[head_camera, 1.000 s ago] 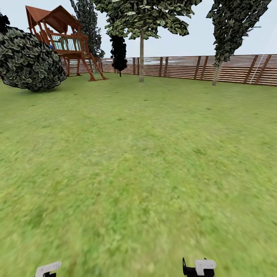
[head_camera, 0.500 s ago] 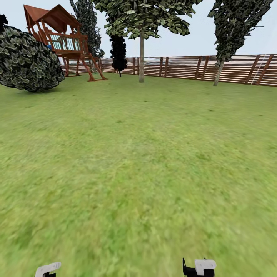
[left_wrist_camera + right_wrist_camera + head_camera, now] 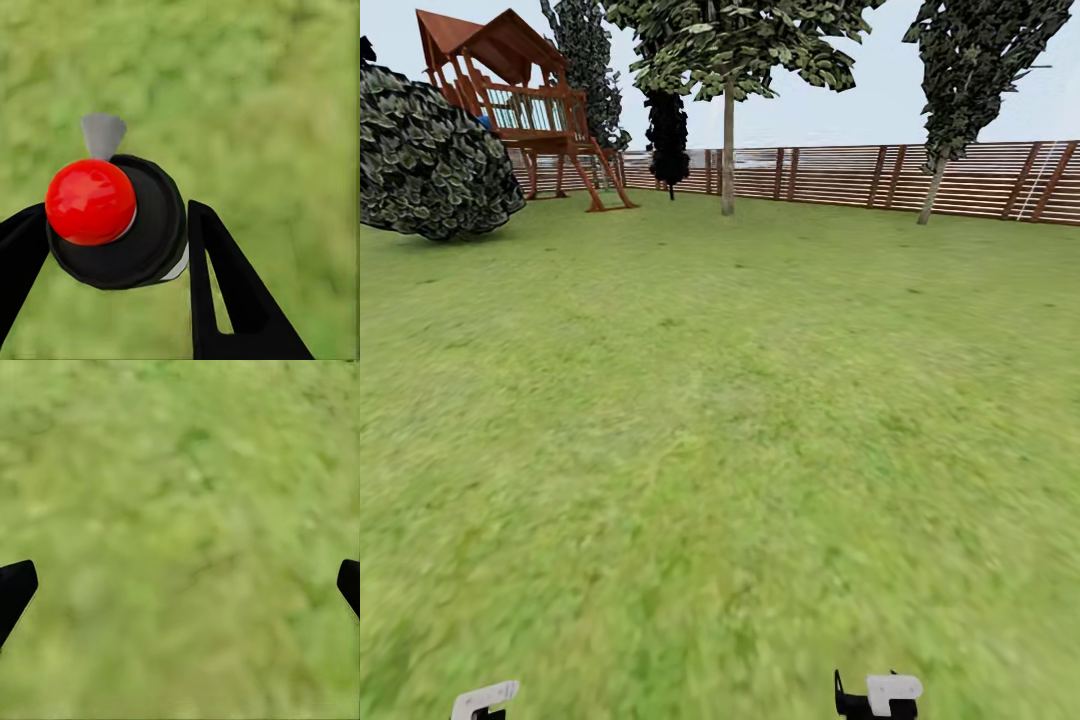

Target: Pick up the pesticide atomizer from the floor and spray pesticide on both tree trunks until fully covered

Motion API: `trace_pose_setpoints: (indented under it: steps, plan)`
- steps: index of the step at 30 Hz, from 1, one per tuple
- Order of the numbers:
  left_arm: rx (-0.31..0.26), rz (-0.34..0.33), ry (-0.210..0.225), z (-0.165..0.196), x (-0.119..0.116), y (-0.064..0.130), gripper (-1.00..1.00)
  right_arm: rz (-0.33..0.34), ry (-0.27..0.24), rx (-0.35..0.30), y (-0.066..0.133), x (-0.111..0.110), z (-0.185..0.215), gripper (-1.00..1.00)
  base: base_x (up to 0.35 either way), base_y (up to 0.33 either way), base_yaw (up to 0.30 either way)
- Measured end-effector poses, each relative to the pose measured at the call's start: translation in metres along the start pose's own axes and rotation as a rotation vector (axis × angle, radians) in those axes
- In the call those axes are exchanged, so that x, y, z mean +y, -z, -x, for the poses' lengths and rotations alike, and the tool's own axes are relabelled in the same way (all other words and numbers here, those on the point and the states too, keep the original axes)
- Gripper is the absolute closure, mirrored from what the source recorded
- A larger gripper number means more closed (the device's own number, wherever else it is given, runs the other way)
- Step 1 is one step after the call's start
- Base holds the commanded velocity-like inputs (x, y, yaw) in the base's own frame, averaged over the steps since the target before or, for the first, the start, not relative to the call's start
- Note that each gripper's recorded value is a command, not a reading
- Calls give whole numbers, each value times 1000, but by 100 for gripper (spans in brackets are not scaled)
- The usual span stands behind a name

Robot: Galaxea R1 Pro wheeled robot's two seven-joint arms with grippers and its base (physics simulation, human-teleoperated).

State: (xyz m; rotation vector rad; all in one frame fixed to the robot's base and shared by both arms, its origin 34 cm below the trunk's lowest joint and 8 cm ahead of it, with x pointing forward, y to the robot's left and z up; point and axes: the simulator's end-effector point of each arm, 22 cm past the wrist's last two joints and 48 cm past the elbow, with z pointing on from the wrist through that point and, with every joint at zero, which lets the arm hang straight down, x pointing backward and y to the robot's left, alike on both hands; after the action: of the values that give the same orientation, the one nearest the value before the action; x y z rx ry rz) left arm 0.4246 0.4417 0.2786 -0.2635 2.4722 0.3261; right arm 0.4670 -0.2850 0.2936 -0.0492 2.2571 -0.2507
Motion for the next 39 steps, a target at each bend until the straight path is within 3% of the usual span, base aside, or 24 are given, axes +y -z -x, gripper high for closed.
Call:
trace_pose_setpoints:
  steps: [39]
  plan:
    - [0, 0, 0, 0, 0, 0, 100, 0, 0, 0, 0, 0, 0, -100, 339, 0, 0]
